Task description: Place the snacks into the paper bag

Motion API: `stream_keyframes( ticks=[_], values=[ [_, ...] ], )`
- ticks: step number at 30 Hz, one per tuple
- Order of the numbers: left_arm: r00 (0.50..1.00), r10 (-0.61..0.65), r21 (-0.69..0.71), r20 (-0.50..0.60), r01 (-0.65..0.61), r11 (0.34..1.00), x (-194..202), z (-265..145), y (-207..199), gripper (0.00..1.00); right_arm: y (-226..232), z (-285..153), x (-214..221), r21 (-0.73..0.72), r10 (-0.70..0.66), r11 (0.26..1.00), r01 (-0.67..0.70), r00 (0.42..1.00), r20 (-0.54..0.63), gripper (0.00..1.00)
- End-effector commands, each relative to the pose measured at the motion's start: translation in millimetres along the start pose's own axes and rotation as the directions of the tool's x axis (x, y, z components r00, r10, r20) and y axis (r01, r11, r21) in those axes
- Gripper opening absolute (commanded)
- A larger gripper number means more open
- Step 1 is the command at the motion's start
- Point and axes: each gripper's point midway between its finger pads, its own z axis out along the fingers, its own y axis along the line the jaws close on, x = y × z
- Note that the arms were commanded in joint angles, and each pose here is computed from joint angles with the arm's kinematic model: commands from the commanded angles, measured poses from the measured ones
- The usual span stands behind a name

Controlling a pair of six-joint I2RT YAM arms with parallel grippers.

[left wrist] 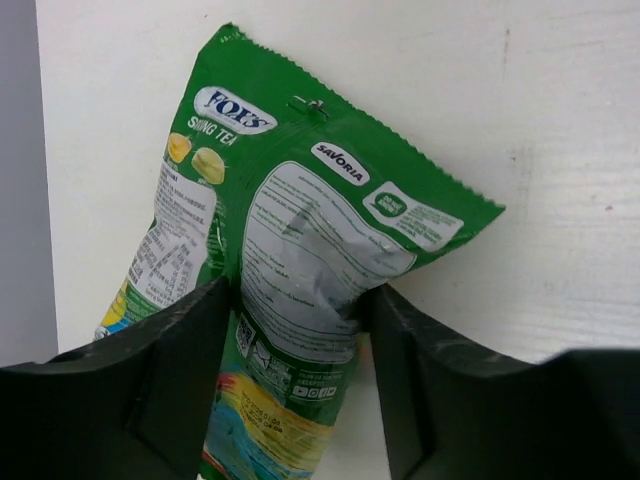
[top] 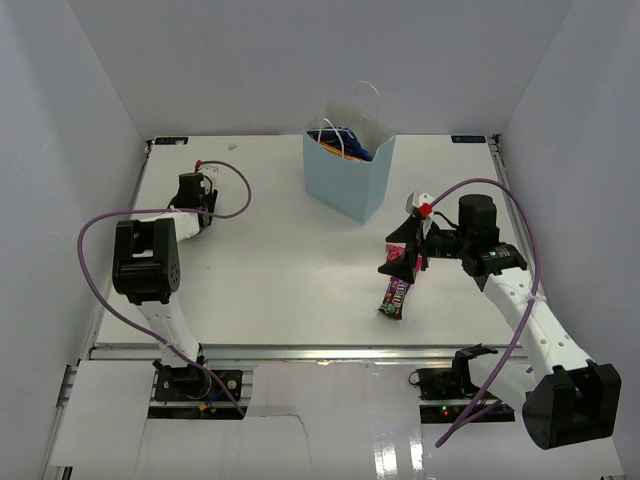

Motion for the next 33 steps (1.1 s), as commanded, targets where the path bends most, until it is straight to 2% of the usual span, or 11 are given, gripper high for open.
stream_keyframes(
  ticks=[1,4,9,13,18,20,23,24,27,30,33],
  values=[
    [1.0,0.0,-0.033,-0.004,0.0,0.999,-5,-1,5,0.61,0,1,3,-0.006,-0.012,1.0,0.012,1.0,0.001,0.91],
    [0.998,-0.038,-0.022,0.048,0.039,0.999,-24,-14,8,0.45,0,2,4,-0.01,-0.008,1.0,0.008,1.0,0.0,0.91],
    [0.981,-0.151,0.063,0.124,0.144,0.988,-56,-48,4,0.26,4,2,4,-0.036,-0.007,0.999,0.007,1.0,0.008,0.9],
    [0.948,-0.283,0.263,0.145,0.239,0.935,-77,-98,-28,0.14,19,2,4,-0.11,-0.034,0.993,0.037,0.999,0.035,0.9],
    [0.888,-0.453,0.622,0.077,0.313,0.718,-90,-176,-86,0.13,54,5,7,-0.258,-0.228,0.935,0.244,0.97,0.091,0.91],
    [0.893,-0.448,0.742,0.033,0.279,0.61,-81,-214,-119,0.13,60,10,11,-0.259,-0.402,0.874,0.411,0.911,0.088,0.91],
    [0.908,-0.419,0.839,-0.013,0.238,0.489,-66,-261,-156,0.15,68,19,10,-0.235,-0.622,0.742,0.627,0.776,0.106,0.94],
    [0.913,-0.406,0.864,-0.019,0.219,0.452,-62,-275,-165,0.15,61,19,9,-0.196,-0.683,0.706,0.681,0.728,0.067,0.95],
    [0.927,-0.372,0.925,-0.036,0.172,0.339,-48,-318,-187,0.16,61,26,-6,-0.156,-0.796,0.587,0.794,0.602,0.066,0.97],
    [0.941,-0.333,0.961,-0.057,0.142,0.236,-33,-348,-202,0.17,61,33,-28,-0.139,-0.828,0.541,0.829,0.554,0.085,0.98],
    [0.956,-0.287,0.979,-0.068,0.119,0.164,-19,-369,-214,0.17,61,49,-37,-0.167,-0.834,0.528,0.832,0.545,0.079,0.98]
  ],
)
